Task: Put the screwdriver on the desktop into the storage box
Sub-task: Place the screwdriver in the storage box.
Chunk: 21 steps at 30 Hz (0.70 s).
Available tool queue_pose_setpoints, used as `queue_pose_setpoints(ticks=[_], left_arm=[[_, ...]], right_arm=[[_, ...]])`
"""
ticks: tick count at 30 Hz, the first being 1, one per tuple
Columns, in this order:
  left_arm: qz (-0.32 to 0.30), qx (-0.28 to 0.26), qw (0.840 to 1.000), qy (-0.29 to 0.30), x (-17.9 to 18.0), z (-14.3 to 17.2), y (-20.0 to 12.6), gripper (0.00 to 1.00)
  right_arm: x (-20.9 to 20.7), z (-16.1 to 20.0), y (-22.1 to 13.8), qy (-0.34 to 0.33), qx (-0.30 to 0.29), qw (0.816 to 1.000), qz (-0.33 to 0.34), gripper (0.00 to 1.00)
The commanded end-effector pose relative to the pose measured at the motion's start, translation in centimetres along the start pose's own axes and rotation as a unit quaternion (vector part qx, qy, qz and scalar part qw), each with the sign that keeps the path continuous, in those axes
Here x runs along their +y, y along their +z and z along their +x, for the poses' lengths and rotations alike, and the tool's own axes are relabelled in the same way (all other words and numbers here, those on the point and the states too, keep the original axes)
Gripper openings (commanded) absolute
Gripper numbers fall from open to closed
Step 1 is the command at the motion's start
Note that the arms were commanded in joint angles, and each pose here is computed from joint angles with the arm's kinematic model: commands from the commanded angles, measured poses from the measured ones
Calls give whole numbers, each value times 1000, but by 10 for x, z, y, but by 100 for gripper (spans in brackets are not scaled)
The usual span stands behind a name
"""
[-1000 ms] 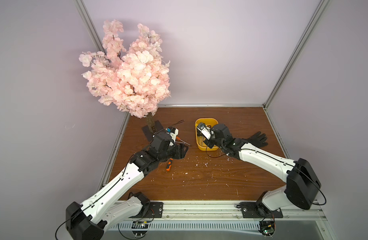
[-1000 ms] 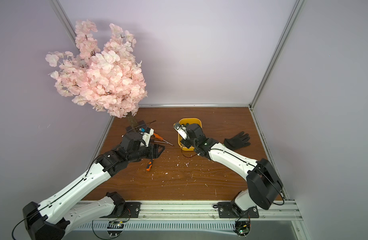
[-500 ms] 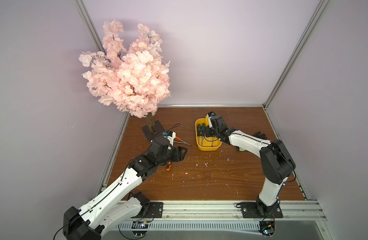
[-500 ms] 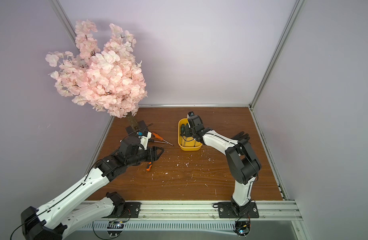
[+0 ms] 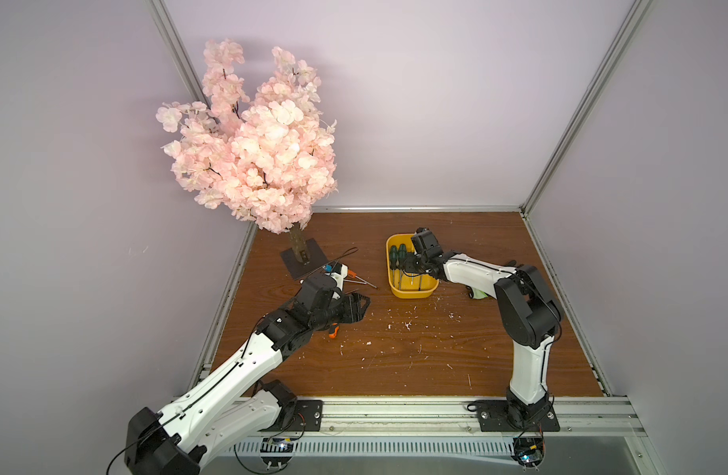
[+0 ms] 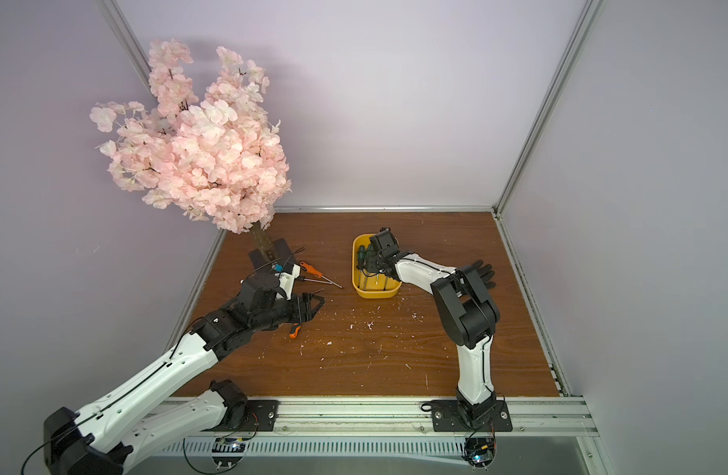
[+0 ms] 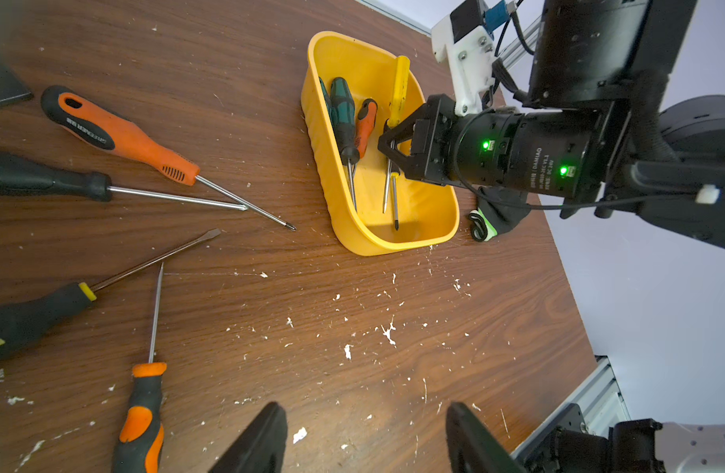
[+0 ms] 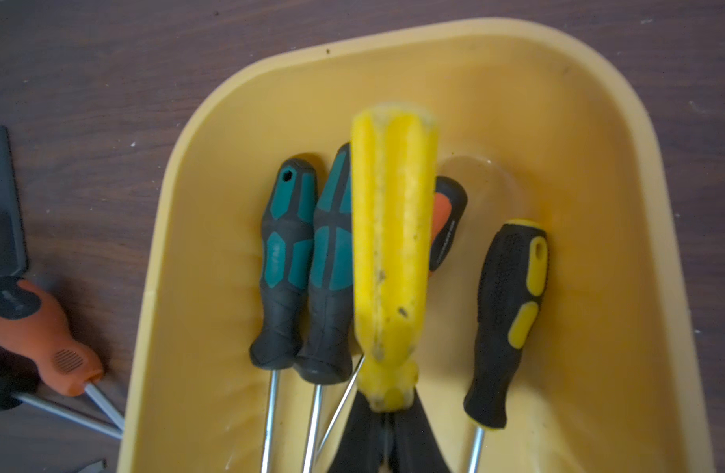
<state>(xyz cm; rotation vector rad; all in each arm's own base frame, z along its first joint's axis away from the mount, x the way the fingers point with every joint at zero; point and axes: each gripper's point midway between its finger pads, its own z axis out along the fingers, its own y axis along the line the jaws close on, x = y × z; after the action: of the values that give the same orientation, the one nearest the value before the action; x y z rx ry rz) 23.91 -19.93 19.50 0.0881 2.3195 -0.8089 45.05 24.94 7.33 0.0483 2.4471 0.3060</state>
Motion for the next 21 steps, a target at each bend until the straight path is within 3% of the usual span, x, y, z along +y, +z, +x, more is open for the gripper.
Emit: queue_pose_setpoints(ticks=[1, 13, 19, 21], left_arm=[[-1, -7, 1000, 1, 2, -1, -2, 66], [-8, -3, 1000, 1, 5, 1, 1, 66], [-17, -2, 1000, -1, 9, 3, 0, 67], [-20, -2, 1000, -2, 10, 3, 0, 67]], right_arm=[[-5, -15, -4, 24, -17, 999, 13, 0], [-12, -13, -1, 41, -12, 999, 20, 10], [-11, -14, -3, 39, -13, 999, 18, 29], [-10, -16, -5, 37, -15, 999, 14, 30]])
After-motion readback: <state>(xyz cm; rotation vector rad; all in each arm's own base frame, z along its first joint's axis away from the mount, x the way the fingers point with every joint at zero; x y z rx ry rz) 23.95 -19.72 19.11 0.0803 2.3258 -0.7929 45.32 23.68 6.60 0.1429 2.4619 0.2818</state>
